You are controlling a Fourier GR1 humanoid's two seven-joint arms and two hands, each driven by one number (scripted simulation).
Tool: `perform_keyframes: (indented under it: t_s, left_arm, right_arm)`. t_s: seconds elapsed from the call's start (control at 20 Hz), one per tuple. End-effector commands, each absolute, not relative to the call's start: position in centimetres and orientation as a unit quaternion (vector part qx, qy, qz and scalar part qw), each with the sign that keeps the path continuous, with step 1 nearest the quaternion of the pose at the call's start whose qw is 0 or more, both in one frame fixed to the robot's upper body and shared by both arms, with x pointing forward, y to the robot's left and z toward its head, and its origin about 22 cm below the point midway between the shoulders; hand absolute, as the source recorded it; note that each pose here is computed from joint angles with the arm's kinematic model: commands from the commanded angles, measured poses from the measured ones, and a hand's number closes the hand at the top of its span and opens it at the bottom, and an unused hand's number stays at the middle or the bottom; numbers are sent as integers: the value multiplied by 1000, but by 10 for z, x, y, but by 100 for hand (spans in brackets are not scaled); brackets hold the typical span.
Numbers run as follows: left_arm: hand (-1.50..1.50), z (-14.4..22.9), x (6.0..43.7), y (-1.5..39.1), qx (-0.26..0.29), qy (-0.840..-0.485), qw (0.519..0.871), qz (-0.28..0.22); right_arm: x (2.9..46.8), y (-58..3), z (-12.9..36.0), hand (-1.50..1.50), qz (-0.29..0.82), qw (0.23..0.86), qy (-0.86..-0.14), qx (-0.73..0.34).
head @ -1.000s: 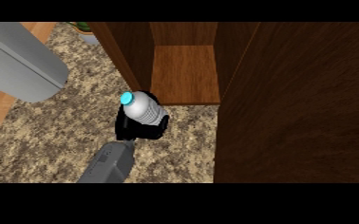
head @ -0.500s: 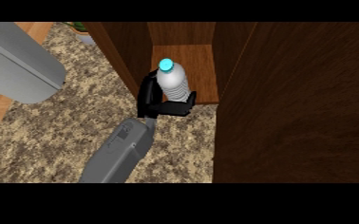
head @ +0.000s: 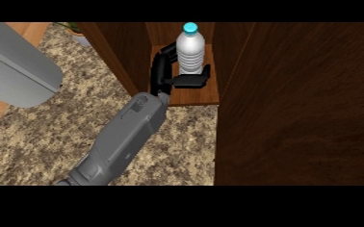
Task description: Pick up the bottled water, place it into the cabinet and close the cabinet
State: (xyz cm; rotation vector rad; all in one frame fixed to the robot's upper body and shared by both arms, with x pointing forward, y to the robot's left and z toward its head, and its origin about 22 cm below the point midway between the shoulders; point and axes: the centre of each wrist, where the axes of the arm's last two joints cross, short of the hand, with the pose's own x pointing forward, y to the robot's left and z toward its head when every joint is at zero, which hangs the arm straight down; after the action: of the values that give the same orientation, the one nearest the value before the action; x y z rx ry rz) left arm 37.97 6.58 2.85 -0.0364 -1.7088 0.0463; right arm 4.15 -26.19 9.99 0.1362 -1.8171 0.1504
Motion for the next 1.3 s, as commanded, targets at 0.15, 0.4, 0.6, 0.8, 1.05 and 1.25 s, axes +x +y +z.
perform_keyframes:
  t_s: [0.15,0.4,0.6,0.8,1.05,1.25]
  left_arm:
    - [150,28,407,73,69,-755,652,-31]
    - [150,22,417,90,134,-724,676,-31]
    - [150,27,425,103,150,-720,677,30]
    - [150,37,432,108,169,-723,669,37]
    - [-150,25,431,126,220,-739,637,-16]
    - [-150,31,434,120,244,-749,615,-30]
  right_arm:
    - [37,-269,104,-150,43,592,-800,87]
    - [45,-258,112,-150,45,586,-803,94]
    - [39,-263,119,-150,54,586,-804,88]
    - [35,-267,115,-150,58,585,-803,99]
    - [44,-268,101,-150,56,584,-803,104]
    - [48,-270,98,-150,53,578,-807,108]
